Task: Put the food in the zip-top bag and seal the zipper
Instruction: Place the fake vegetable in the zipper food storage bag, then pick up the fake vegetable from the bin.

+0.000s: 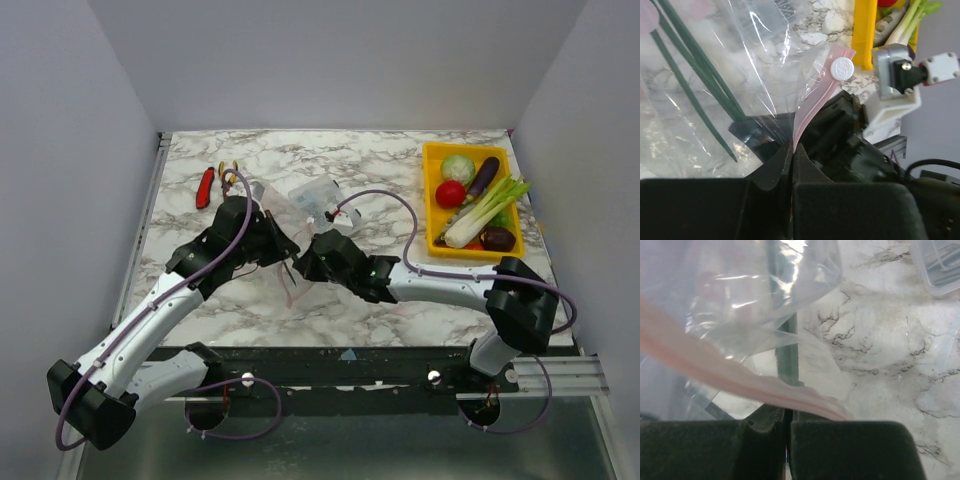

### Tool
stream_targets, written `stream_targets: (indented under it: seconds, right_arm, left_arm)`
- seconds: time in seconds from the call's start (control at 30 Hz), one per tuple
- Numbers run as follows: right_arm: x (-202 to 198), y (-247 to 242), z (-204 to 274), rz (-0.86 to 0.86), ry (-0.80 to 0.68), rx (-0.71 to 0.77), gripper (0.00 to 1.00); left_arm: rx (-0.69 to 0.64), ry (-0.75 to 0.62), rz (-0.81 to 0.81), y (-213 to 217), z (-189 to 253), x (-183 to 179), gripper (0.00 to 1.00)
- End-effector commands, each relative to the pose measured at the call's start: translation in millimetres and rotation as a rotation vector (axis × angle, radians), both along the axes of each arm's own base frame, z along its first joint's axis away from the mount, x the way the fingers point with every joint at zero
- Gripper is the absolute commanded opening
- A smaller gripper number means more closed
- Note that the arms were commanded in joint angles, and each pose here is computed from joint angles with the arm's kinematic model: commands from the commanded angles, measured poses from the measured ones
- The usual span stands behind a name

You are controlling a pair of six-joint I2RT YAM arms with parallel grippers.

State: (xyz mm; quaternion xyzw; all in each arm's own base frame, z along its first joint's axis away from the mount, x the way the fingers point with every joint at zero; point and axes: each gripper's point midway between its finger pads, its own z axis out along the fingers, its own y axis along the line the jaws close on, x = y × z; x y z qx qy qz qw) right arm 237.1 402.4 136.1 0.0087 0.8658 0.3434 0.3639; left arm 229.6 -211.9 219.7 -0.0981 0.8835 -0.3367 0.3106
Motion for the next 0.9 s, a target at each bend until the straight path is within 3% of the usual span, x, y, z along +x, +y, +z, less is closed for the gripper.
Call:
stream_targets:
  seconds: [0.0, 0.1, 0.23, 0.33, 0.47, 0.67, 0.77, 0.87]
  right_arm:
    - [28, 12, 21, -0.104, -0.086, 0.055, 0.02]
    - [28, 23, 20, -0.077, -0.068, 0.043, 0.25]
    - [2, 35, 33, 0.081, -0.024, 0.08, 0.32]
    - [-19, 27, 58, 0.159, -0.023, 0.15, 0.45]
    - [-41, 4, 72, 0.21, 0.007, 0.101, 0.53]
    - [-39, -52, 102, 0.111, -0.051, -0.028, 0.53]
    - [-22, -93, 112, -0.034, -0.095, -0.156, 0.54]
    - [-2, -145, 118, -0.2, -0.12, -0.238, 0.67]
  left_arm:
    - [-0.114, 0.018, -0.043, -11, 19, -17, 0.0]
    - [-0.113, 0.005, -0.032, -9, 22, -16, 0.0]
    - [-0.077, -0.071, 0.005, 2, 33, -8, 0.0]
    - [-0.04, -0.117, 0.022, 9, 38, -2, 0.0]
    - [0.015, -0.17, 0.018, 13, 41, 8, 0.0]
    - [0.095, -0.242, -0.005, 15, 51, 24, 0.0]
    - [0.166, -0.288, -0.056, 16, 57, 31, 0.0]
    - [0.239, -0.313, -0.109, 16, 58, 36, 0.0]
